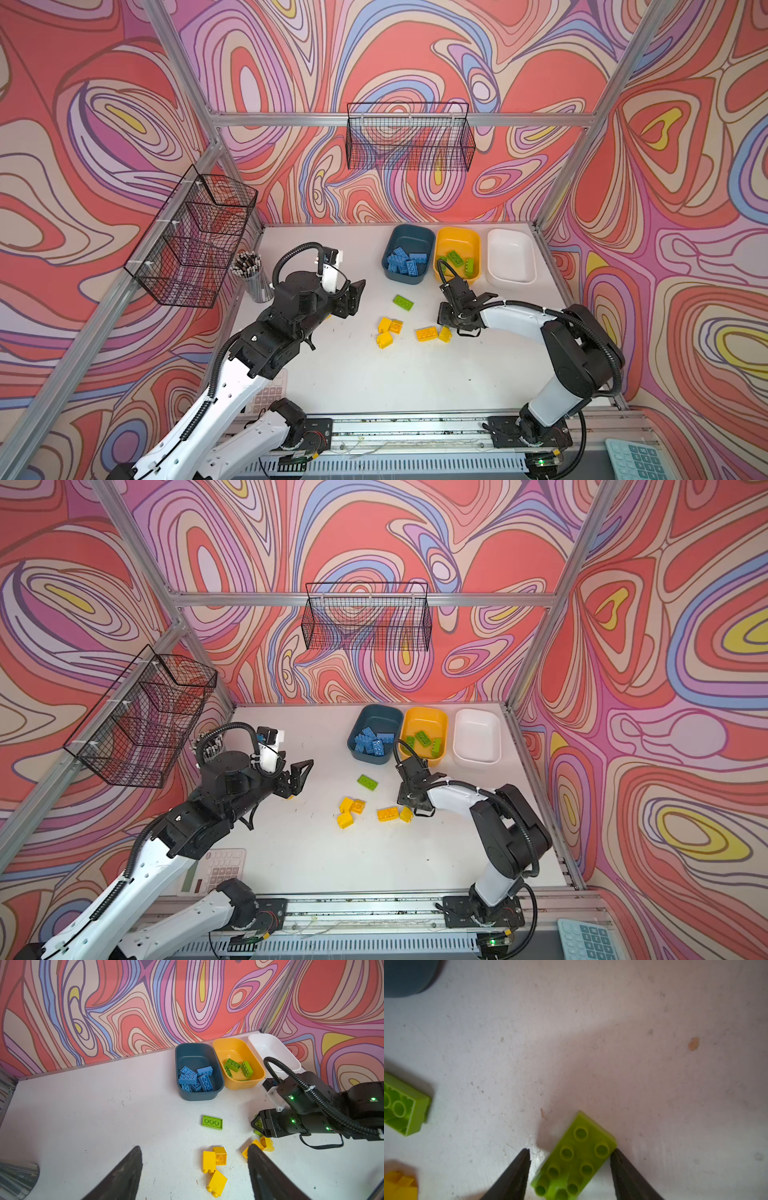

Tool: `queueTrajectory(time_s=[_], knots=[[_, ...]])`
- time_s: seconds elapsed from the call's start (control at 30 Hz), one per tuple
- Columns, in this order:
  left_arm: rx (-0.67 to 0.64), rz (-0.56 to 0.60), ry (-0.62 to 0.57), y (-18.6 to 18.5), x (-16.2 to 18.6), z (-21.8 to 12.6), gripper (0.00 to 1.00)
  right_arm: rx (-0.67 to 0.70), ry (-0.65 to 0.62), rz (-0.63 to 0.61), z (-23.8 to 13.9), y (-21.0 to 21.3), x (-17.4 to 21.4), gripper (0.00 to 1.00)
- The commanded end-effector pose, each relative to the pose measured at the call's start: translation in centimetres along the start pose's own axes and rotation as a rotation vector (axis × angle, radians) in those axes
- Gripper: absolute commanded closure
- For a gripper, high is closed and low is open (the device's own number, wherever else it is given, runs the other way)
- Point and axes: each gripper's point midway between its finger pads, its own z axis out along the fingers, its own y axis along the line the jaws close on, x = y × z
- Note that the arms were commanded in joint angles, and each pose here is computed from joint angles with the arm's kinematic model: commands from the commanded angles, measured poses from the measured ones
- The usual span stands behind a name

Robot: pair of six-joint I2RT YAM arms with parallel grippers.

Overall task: Sort the legos into containers by color
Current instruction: 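Withdraw the left gripper while the right gripper grasps a lime-green brick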

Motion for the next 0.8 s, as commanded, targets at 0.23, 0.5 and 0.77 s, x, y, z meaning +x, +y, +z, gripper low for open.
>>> queueTrajectory(time_s=[0.23, 0.5, 0.77], knots=[[0.022, 0.023, -0.037, -0.6, -0.6, -0.7, 0.21, 0.055, 0.027, -0.049, 1.0, -0.1, 0.4, 0.37], [0.027, 0.032, -0.041, -0.7, -0.6, -1.0, 0.21, 0.043, 0.02, -0.084, 0.5, 1.4, -0.2, 0.27], [0.026, 0.045, -0.045, -0.8, -0.7, -1.2, 0.21, 0.081, 0.028, -0.084, 0.5, 0.0, 0.8, 0.39]])
